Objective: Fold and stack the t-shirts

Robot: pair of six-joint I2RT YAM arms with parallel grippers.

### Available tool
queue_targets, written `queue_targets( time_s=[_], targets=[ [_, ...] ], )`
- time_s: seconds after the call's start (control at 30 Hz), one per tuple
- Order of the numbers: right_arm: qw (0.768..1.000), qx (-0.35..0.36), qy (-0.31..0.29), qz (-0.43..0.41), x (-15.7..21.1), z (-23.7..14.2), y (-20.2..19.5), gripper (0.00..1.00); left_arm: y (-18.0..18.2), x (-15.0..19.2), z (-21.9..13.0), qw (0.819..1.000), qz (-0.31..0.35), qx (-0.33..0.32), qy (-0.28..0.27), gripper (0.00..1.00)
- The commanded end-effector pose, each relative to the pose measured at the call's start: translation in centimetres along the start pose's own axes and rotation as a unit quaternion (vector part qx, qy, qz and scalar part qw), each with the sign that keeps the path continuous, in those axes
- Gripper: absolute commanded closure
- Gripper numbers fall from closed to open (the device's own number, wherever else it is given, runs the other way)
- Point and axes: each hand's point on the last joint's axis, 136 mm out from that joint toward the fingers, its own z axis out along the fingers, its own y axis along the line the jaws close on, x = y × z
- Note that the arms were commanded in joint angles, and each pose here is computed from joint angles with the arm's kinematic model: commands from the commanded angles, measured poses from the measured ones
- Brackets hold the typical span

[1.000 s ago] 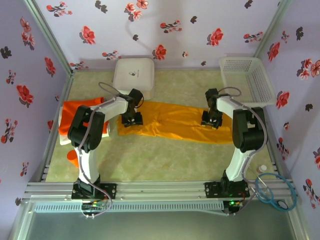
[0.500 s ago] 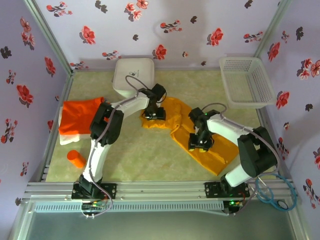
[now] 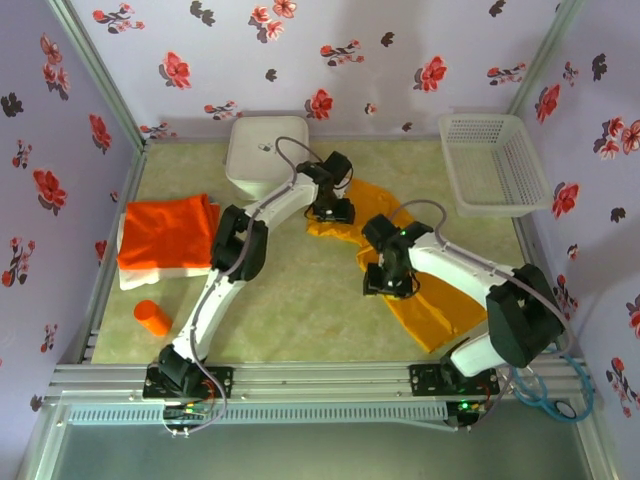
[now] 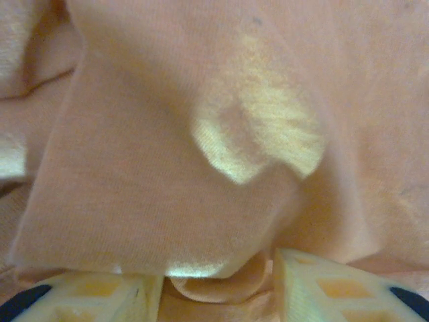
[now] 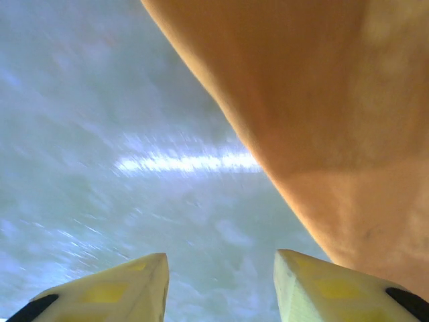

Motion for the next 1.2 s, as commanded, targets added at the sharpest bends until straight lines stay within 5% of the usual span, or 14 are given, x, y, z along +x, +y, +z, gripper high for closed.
queue_targets(
  time_s=[0.0,0.23,0.57,0.87,1.17],
  targets=[
    [0.997,0.016,-0.082,0.0,-4.4,-2.9,-0.4,0.54,0.8,0.2,0.9,1.0,0.01,-0.005,0.021,0.52],
    [0.983,0.001,-0.18,-0.031,-11.7,-6.1,0.9,0.47,-0.1,-1.6,-6.8,0.998,0.042,-0.004,-0.045,0.49],
    [0.979,-0.018,-0.175,-0.103,-18.5,-4.5,4.6,0.43,2.7,1.6,-17.2,0.99,0.012,-0.018,-0.14,0.48],
    [0.983,-0.065,-0.109,-0.132,-21.4,1.4,8.3,0.44,6.8,8.9,-18.4,0.985,-0.059,-0.028,-0.158,0.48],
    [0.991,-0.024,-0.095,-0.093,-26.2,5.4,7.2,0.43,7.4,13.8,-16.4,0.979,-0.123,-0.003,-0.164,0.49]
  ],
)
